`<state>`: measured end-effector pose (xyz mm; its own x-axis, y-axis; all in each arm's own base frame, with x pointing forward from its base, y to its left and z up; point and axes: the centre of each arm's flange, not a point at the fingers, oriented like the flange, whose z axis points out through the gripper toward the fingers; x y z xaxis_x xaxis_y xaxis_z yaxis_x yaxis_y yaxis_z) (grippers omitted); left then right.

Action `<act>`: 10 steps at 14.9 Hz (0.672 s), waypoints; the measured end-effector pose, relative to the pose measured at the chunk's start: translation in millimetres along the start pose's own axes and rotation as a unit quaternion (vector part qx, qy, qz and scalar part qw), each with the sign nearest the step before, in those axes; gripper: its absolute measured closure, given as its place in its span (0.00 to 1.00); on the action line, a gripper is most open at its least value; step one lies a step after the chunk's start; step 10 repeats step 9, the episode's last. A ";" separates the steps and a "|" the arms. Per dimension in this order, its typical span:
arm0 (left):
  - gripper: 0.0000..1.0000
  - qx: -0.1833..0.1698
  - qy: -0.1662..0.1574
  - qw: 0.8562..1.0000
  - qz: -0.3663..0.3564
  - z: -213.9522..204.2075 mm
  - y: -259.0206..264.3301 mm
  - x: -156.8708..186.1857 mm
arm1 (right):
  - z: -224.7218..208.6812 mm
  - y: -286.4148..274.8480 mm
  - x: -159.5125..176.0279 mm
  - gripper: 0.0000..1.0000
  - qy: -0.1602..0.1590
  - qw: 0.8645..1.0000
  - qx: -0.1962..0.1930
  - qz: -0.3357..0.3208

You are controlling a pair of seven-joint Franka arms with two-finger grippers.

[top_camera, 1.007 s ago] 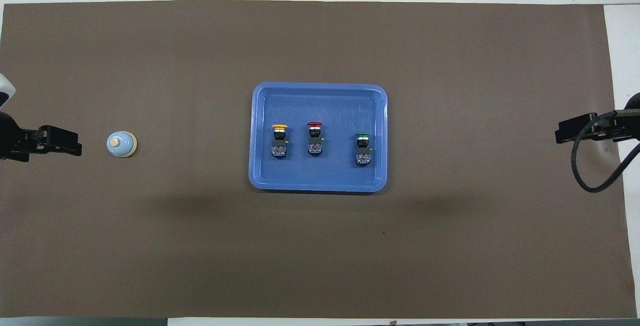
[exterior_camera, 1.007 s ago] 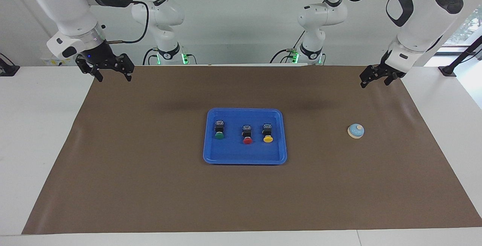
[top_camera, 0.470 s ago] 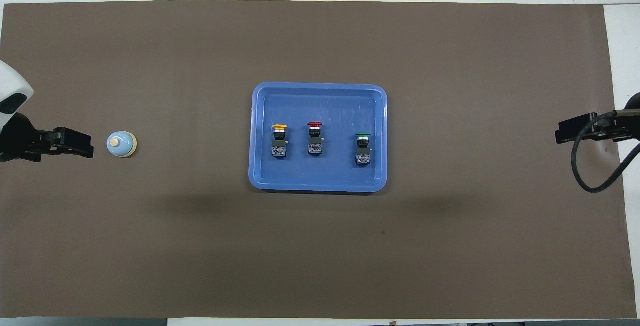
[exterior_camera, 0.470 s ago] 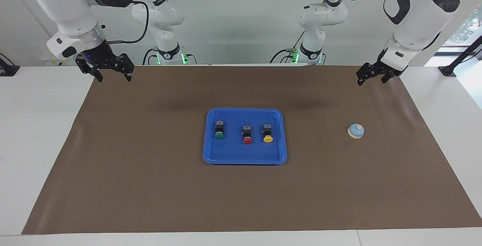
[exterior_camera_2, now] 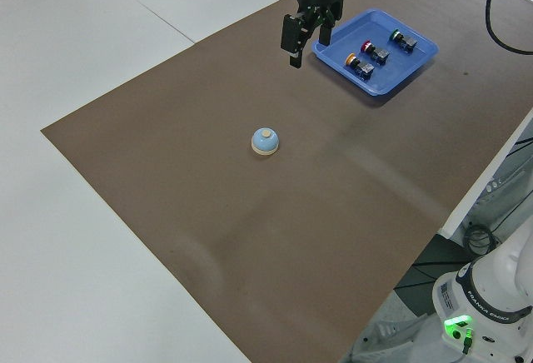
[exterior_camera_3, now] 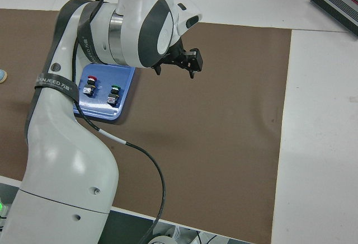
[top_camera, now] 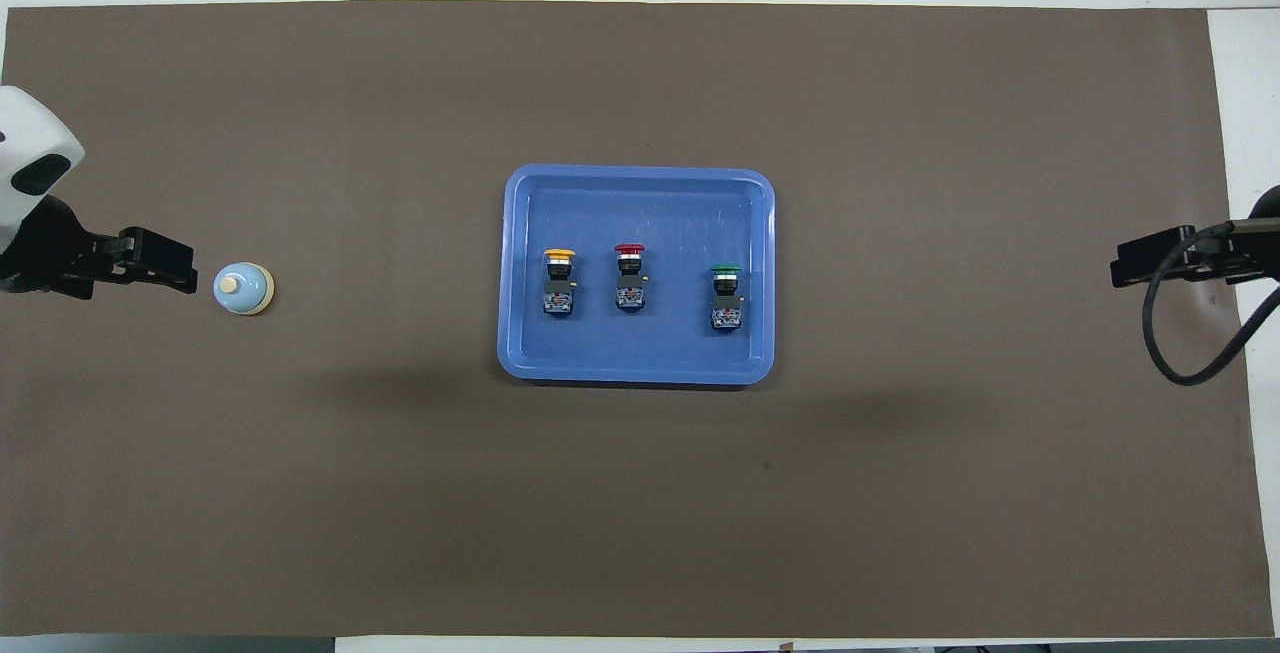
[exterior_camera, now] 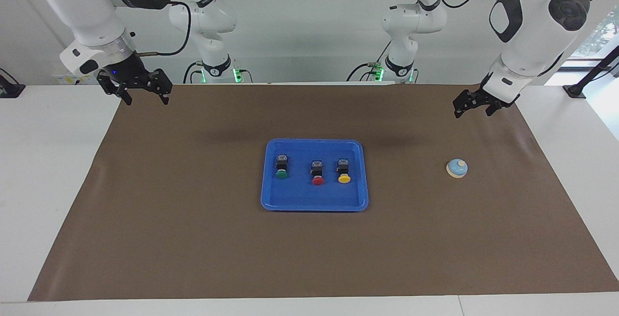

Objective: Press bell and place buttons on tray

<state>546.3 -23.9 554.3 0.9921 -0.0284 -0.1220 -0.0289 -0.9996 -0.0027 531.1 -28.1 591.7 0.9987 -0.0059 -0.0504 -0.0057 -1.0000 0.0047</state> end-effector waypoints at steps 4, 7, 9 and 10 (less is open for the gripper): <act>0.00 0.001 -0.001 1.000 0.006 -24.5 7.0 1.0 | 0.0 0.0 0.0 0.00 0.000 1.000 0.000 0.000; 0.00 0.001 -0.001 1.000 0.006 -22.9 6.5 4.1 | 0.0 0.0 0.0 0.00 0.000 1.000 0.000 0.000; 0.00 0.001 0.000 1.000 0.005 -22.3 6.2 5.6 | 0.0 0.0 0.0 0.00 0.000 1.000 0.000 0.000; 0.00 0.001 0.000 1.000 0.005 -22.3 6.2 5.6 | 0.0 0.0 0.0 0.00 0.000 1.000 0.000 0.000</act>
